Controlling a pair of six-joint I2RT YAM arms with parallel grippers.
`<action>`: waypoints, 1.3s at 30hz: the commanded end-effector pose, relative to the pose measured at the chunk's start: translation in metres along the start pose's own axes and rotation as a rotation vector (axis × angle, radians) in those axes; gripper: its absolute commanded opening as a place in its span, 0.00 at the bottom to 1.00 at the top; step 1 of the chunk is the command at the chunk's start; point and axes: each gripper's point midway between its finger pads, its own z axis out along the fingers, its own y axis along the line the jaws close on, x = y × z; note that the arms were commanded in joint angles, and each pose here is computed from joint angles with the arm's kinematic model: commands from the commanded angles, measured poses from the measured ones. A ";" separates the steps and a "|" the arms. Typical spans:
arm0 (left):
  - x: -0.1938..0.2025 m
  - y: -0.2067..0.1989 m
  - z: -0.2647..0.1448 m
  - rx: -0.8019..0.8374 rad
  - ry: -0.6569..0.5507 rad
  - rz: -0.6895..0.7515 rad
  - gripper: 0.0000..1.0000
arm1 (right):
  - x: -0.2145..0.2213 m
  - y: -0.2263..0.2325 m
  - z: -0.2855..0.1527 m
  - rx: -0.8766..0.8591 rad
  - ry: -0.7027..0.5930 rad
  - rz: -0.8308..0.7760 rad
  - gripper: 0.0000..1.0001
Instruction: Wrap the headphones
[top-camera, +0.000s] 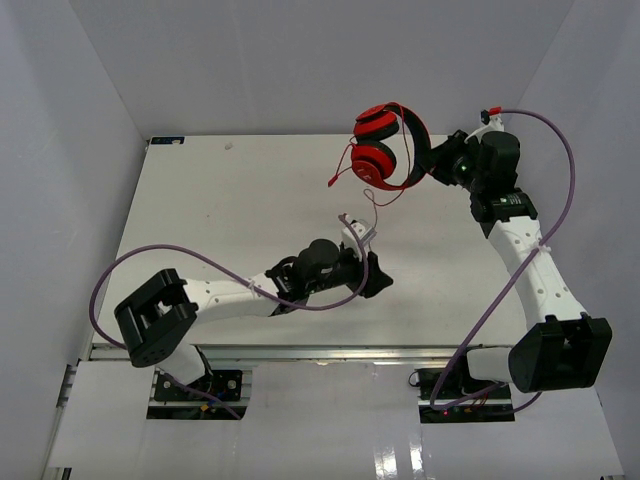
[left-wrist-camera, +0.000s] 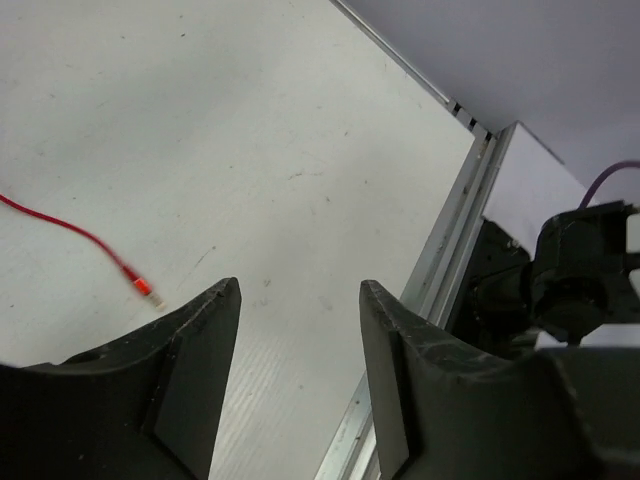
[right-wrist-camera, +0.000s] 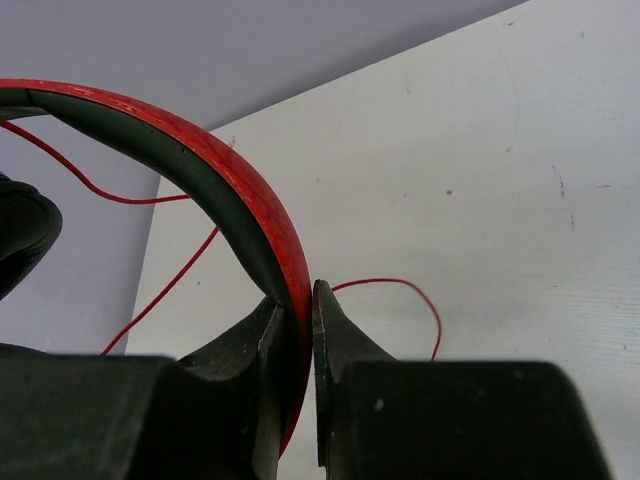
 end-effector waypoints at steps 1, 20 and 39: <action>-0.049 -0.016 -0.022 0.033 -0.254 0.119 0.70 | -0.031 0.046 -0.022 -0.144 -0.082 -0.045 0.08; -0.020 0.024 -0.033 -0.063 -0.362 0.289 0.86 | -0.022 0.057 -0.032 -0.203 -0.038 -0.055 0.08; -0.030 -0.007 -0.064 0.045 -0.326 0.555 0.87 | -0.018 0.063 -0.039 -0.229 -0.009 -0.074 0.08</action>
